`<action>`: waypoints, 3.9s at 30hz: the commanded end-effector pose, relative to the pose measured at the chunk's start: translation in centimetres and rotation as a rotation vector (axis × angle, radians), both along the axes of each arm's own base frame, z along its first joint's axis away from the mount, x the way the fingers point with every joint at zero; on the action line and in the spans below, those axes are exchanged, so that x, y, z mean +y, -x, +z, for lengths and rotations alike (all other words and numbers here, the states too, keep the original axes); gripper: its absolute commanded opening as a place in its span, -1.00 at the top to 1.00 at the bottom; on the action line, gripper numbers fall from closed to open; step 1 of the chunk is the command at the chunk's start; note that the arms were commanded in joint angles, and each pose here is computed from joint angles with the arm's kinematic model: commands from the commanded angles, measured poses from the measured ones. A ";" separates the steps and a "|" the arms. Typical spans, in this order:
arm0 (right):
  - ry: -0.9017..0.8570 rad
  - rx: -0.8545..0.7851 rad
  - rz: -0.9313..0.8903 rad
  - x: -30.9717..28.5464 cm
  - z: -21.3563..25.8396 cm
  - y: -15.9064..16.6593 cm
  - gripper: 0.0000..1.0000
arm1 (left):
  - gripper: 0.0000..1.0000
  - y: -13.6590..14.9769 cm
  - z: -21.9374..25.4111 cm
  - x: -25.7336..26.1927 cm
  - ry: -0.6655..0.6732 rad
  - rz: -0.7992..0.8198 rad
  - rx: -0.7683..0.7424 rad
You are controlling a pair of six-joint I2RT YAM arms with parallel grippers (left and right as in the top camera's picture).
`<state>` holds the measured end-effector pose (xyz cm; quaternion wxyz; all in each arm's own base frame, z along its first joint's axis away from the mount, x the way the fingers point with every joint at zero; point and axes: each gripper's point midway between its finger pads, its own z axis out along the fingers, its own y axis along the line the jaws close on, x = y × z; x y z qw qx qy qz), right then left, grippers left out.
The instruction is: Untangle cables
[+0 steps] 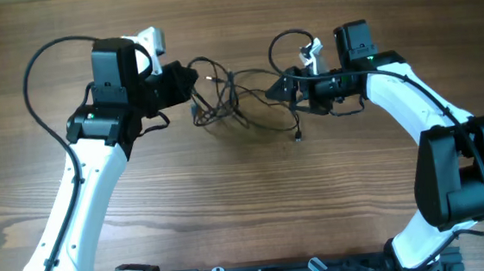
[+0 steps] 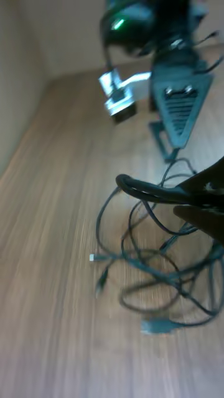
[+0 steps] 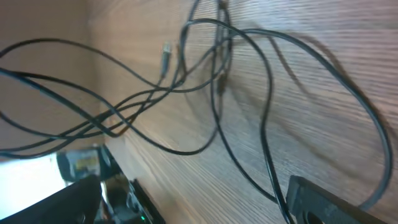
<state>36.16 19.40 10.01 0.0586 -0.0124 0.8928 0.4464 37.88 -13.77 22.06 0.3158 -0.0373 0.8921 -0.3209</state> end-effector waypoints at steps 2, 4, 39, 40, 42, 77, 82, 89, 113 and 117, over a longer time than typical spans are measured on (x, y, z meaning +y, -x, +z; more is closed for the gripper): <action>-0.052 -0.131 0.069 0.0 2.6 0.0 -0.99 | 0.92 2.6 9.0 -4.2 0.221 -0.451 -0.381; -0.051 -0.198 0.021 -2.0 4.9 -0.7 -0.99 | 0.92 4.8 13.8 -4.2 0.295 -0.640 -0.608; 0.340 -0.455 0.558 17.6 -3.2 13.3 0.41 | -1.00 3.7 -7.8 9.2 -0.035 0.640 0.533; 0.327 -0.460 0.513 17.9 -1.9 12.3 0.91 | -1.00 3.7 -7.8 9.2 -0.035 0.640 0.533; 0.286 -0.513 0.429 18.1 1.7 9.2 0.91 | -1.00 3.7 -7.8 9.1 -0.035 0.639 0.534; 0.331 -0.252 -0.762 -4.7 14.7 -9.4 0.91 | -1.00 -2.4 -6.0 -6.7 0.379 0.037 0.362; 0.037 -0.243 -0.944 -3.4 19.0 -12.3 0.91 | -1.00 0.9 -5.0 -10.0 0.398 -0.214 0.351; 0.103 -0.211 -0.943 -4.0 17.6 -11.6 0.91 | -1.00 -1.7 -6.6 -13.4 0.274 0.162 0.268; 0.129 -0.154 -0.704 -1.7 16.9 -7.9 0.91 | -0.08 -8.5 -11.2 -12.6 0.363 0.620 0.100; 0.132 -0.175 -0.679 -1.8 17.8 -6.9 0.91 | 0.85 -8.3 -11.6 -12.5 0.348 0.623 0.112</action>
